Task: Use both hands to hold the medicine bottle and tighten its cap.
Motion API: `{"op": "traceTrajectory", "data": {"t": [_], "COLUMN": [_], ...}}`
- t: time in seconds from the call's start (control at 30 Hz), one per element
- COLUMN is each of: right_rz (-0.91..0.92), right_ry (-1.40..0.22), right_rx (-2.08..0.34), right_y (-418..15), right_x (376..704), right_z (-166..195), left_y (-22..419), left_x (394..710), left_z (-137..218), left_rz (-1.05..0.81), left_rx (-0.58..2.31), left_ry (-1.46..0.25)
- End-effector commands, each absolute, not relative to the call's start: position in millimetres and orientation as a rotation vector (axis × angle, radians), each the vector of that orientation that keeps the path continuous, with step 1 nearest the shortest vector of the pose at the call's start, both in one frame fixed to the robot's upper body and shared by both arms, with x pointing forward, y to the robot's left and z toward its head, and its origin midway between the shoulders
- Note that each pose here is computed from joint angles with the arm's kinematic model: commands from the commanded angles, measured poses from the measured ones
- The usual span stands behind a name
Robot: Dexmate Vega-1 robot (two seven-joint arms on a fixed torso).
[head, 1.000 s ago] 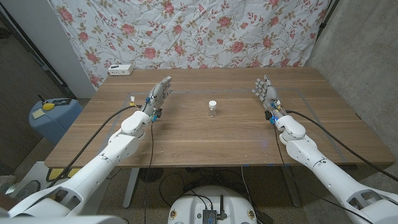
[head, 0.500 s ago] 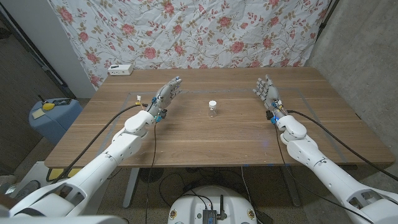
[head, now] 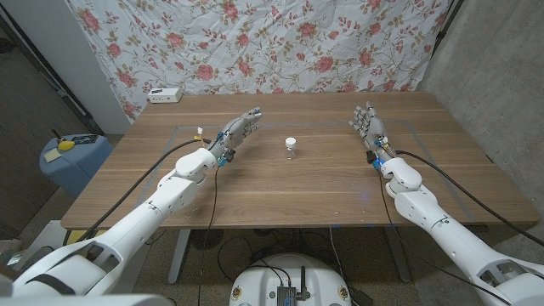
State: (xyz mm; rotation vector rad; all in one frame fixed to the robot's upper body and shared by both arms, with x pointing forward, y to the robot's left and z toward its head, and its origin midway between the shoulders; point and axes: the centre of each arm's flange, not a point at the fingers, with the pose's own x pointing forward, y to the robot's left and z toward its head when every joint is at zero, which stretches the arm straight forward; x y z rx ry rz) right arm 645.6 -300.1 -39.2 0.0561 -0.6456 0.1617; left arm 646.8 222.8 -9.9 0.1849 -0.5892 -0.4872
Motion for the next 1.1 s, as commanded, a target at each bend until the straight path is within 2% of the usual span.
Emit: {"op": "traceTrajectory", "data": {"t": [0.03, 0.57, 1.1], "right_rz": [0.145, 0.127, 0.111], "right_ry": [-0.653, -0.657, -0.666], "right_rx": [0.054, 0.058, 0.072], "right_y": [-305.4, -312.9, -316.1], "right_x": [643.6, 647.3, 649.7], "right_z": [-36.8, -35.7, -36.9], "left_y": [206.6, 182.9, 171.6], "left_x": [650.1, 654.1, 643.2], "left_z": [-7.4, -12.6, -9.5], "left_rz": [-0.548, -0.641, -0.606], "left_rx": [0.244, 0.321, 0.419], "left_ry": [-0.553, -0.492, -0.51]}}
